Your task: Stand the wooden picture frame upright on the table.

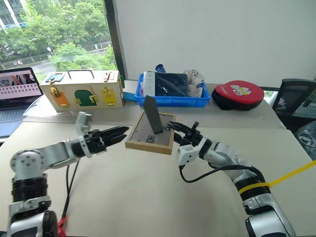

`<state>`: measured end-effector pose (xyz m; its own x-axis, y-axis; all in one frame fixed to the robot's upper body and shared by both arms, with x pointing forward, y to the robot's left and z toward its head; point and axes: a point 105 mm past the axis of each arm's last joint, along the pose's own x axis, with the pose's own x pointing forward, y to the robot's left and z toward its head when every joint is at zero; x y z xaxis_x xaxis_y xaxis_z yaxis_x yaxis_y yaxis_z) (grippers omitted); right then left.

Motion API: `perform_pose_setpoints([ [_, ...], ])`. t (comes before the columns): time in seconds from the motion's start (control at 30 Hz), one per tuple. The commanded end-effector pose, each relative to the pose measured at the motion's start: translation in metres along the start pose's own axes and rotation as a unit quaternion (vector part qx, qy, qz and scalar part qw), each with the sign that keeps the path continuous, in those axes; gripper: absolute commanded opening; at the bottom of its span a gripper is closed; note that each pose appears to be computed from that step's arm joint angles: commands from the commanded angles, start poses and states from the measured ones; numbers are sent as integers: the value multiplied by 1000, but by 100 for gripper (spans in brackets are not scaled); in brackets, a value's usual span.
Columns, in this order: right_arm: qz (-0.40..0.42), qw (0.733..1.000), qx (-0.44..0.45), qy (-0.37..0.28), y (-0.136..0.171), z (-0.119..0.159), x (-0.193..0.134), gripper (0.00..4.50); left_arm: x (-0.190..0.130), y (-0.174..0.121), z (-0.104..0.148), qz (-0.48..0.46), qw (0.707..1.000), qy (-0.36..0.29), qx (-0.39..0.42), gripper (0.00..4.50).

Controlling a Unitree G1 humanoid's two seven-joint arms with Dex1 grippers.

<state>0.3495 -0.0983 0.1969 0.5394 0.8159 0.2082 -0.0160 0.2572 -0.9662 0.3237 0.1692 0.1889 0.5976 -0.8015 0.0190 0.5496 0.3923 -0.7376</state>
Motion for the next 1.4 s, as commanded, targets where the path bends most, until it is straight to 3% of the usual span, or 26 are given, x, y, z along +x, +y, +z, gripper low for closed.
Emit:
perform_pose_setpoints([
  [0.03,-20,989,145,-6,-26,-2,13,127,-10,-14,8,-40,998,-20,37,443],
  [0.1,8,972,235,-5,-23,-4,18,127,-13,-16,9,-45,998,-24,46,443],
  [0.2,51,921,384,28,-16,-15,25,127,-14,-16,5,-45,997,-22,55,443],
  [0.33,152,835,525,64,7,-10,24,126,-11,-14,-5,-38,998,-13,57,443],
  [0.73,199,681,687,160,33,-19,17,126,-9,-15,-8,-47,998,-29,37,443],
  [1.1,276,635,703,164,57,-10,15,126,-3,-12,-15,-49,998,-22,36,443],
  [1.37,235,674,677,180,55,-27,14,126,-6,-15,-16,-45,996,-21,75,443],
  [1.4,235,672,680,174,53,-25,13,176,-7,-18,-16,-53,994,-20,92,443],
])
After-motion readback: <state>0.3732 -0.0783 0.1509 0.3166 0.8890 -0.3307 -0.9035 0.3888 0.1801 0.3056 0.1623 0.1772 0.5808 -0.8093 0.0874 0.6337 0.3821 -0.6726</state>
